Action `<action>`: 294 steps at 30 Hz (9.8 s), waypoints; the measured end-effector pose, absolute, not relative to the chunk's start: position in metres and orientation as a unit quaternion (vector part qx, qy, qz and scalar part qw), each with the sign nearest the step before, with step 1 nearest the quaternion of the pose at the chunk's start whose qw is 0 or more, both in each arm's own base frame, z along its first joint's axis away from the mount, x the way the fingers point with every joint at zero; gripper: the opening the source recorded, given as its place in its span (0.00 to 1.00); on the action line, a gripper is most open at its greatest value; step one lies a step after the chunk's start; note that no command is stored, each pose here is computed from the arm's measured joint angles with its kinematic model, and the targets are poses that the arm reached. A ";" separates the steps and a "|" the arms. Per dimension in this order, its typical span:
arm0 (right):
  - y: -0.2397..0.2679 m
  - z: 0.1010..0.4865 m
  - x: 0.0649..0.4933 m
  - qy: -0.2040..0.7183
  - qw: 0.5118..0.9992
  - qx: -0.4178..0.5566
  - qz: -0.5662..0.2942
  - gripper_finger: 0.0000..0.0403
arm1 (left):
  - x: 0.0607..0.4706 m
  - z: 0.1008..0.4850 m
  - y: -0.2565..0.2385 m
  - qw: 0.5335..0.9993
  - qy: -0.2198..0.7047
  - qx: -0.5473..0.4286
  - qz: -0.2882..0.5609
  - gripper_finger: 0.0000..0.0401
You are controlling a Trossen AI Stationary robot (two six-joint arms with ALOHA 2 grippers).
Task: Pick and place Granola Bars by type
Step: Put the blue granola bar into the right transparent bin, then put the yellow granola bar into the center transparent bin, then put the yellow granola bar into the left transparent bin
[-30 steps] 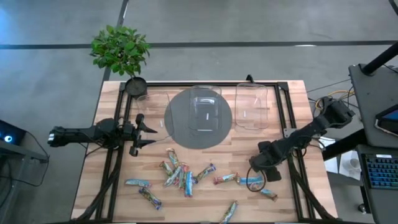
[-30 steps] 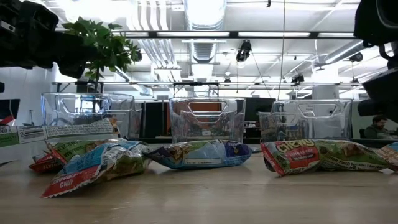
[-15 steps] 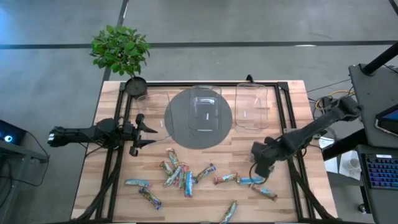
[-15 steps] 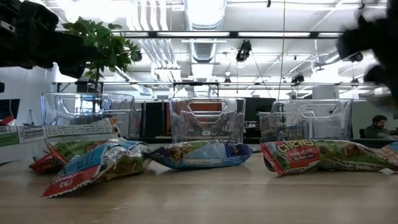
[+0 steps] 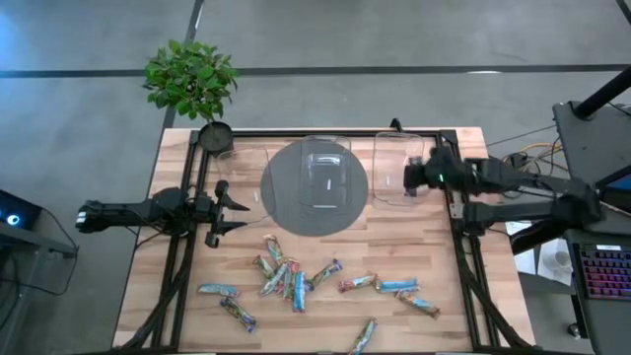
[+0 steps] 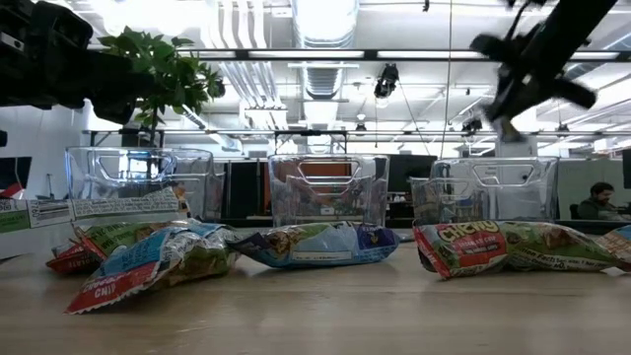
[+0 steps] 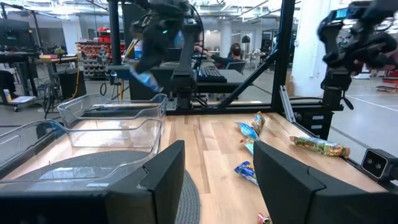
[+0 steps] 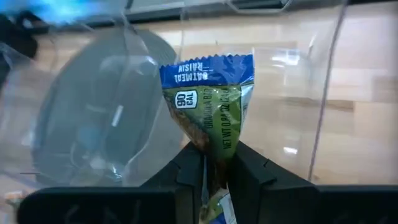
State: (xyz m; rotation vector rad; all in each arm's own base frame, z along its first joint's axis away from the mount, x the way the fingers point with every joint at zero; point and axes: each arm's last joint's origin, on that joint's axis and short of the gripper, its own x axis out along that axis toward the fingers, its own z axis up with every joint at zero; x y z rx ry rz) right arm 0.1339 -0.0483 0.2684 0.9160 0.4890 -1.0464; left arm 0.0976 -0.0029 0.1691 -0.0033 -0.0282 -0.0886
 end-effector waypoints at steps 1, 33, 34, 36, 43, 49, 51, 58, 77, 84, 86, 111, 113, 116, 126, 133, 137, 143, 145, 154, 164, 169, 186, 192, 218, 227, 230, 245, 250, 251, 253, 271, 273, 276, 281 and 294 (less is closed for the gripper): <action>-0.058 0.264 0.136 0.229 0.744 0.423 -0.464 0.16 | 0.098 0.169 -0.003 0.999 -0.014 -0.002 -0.044 0.43; 0.067 0.278 0.166 0.548 0.770 0.318 -0.075 0.56 | 0.098 0.169 -0.003 0.999 -0.016 0.007 -0.044 0.43; 0.077 0.274 0.165 0.561 0.760 0.321 -0.071 0.56 | 0.098 0.170 -0.003 0.999 -0.017 0.009 -0.044 0.43; 0.099 0.263 0.162 0.590 0.737 0.322 -0.074 0.56 | 0.098 0.169 -0.003 0.999 -0.016 0.009 -0.044 0.43; 0.167 0.224 0.161 0.653 0.690 0.295 -0.104 0.56 | 0.098 0.169 -0.003 0.999 -0.012 0.006 -0.044 0.43; 0.200 0.195 0.172 0.670 0.680 0.275 -0.119 0.58 | 0.098 0.169 -0.003 0.999 -0.012 0.006 -0.044 0.43; 0.206 0.184 0.178 0.672 0.679 0.270 -0.121 0.60 | 0.098 0.169 -0.003 0.999 -0.012 0.006 -0.044 0.43; 0.211 0.147 0.185 0.693 0.658 0.238 -0.171 0.60 | 0.098 0.169 -0.003 0.999 -0.011 0.001 -0.044 0.43; 0.140 0.255 0.227 0.470 0.728 0.460 -0.194 0.07 | 0.098 0.169 -0.003 0.999 -0.011 0.000 -0.044 0.43; 0.016 0.324 0.280 0.245 0.814 0.456 -0.263 0.07 | 0.098 0.169 -0.003 0.999 -0.011 0.000 -0.044 0.43; -0.022 0.331 0.293 0.224 0.824 0.445 -0.269 0.07 | 0.098 0.169 -0.003 0.999 -0.011 0.000 -0.044 0.43; -0.014 0.333 0.329 0.473 0.814 0.242 -0.233 0.60 | 0.098 0.171 -0.002 0.901 -0.011 -0.432 -0.033 0.43; 0.005 0.333 0.313 0.505 0.792 0.244 -0.241 0.60 | 0.098 0.171 0.000 0.901 -0.025 -0.434 -0.005 0.43; 0.030 0.332 0.293 0.517 0.774 0.255 -0.260 0.59 | 0.098 0.175 0.004 0.890 -0.071 -0.448 0.041 0.43; 0.090 0.298 0.251 0.511 0.732 0.310 -0.328 0.58 | 0.093 0.210 0.004 0.883 -0.026 -0.460 0.089 0.42; 0.101 0.267 0.244 0.555 0.706 0.314 -0.309 0.58 | 0.102 0.279 -0.008 0.937 0.148 -0.317 -0.006 0.40; 0.101 0.262 0.243 0.566 0.706 0.302 -0.301 0.57 | 0.124 0.288 -0.021 0.932 0.306 -0.190 -0.043 0.40; 0.101 0.260 0.242 0.571 0.710 0.287 -0.295 0.57 | 0.157 0.270 -0.056 0.882 0.453 -0.074 -0.111 0.40; 0.101 0.259 0.241 0.574 0.712 0.280 -0.292 0.57 | 0.167 0.260 -0.071 0.869 0.474 -0.037 -0.136 0.40; 0.099 0.244 0.235 0.603 0.711 0.231 -0.278 0.57 | 0.192 0.225 -0.124 0.845 0.477 0.169 -0.173 0.40; 0.099 0.230 0.228 0.632 0.706 0.192 -0.256 0.57 | 0.223 0.190 -0.140 0.813 0.524 0.200 -0.156 0.40; 0.101 0.227 0.227 0.634 0.709 0.187 -0.247 0.57 | 0.237 0.174 -0.140 0.809 0.536 0.195 -0.142 0.40; 0.105 0.227 0.225 0.634 0.723 0.153 -0.229 0.57 | 0.235 0.154 -0.122 0.753 0.649 0.019 -0.107 0.22; 0.102 0.230 0.224 0.608 0.746 0.122 -0.244 0.57 | 0.223 0.191 -0.124 0.738 0.646 -0.189 -0.047 0.04; 0.059 0.272 0.212 0.444 0.811 0.177 -0.338 0.57 | 0.174 0.250 0.004 0.690 0.182 -0.419 0.561 0.29; 0.059 0.270 0.212 0.450 0.813 0.164 -0.332 0.57 | 0.189 0.312 -0.024 0.838 0.258 -0.333 0.348 0.41; 0.059 0.268 0.212 0.459 0.814 0.146 -0.325 0.57 | 0.191 0.338 -0.056 0.907 0.294 -0.252 0.168 0.42; 0.060 0.249 0.214 0.468 0.819 0.151 -0.297 0.57 | 0.173 0.255 -0.175 0.809 0.578 -0.094 0.040 0.41; 0.060 0.249 0.214 0.465 0.817 0.163 -0.299 0.57 | 0.170 0.228 -0.193 0.771 0.633 -0.044 0.043 0.41; 0.060 0.249 0.214 0.464 0.817 0.166 -0.301 0.57 | 0.169 0.225 -0.196 0.769 0.636 -0.038 0.042 0.41; 0.061 0.249 0.215 0.463 0.817 0.169 -0.300 0.57 | 0.165 0.220 -0.201 0.766 0.641 -0.027 0.040 0.41; 0.062 0.248 0.215 0.470 0.811 0.192 -0.292 0.57 | 0.118 0.165 -0.187 0.742 0.666 -0.049 0.058 0.41; 0.062 0.248 0.215 0.469 0.811 0.192 -0.293 0.57 | 0.115 0.158 -0.182 0.736 0.671 -0.056 0.074 0.41; 0.062 0.248 0.215 0.469 0.810 0.193 -0.293 0.57 | 0.113 0.151 -0.181 0.729 0.678 -0.067 0.061 0.41; 0.062 0.248 0.215 0.469 0.810 0.193 -0.293 0.57 | 0.118 0.151 -0.190 0.740 0.668 -0.082 -0.005 0.41; 0.060 0.243 0.213 0.474 0.806 0.189 -0.299 0.57 | 0.125 0.166 -0.193 0.776 0.605 -0.173 0.041 0.41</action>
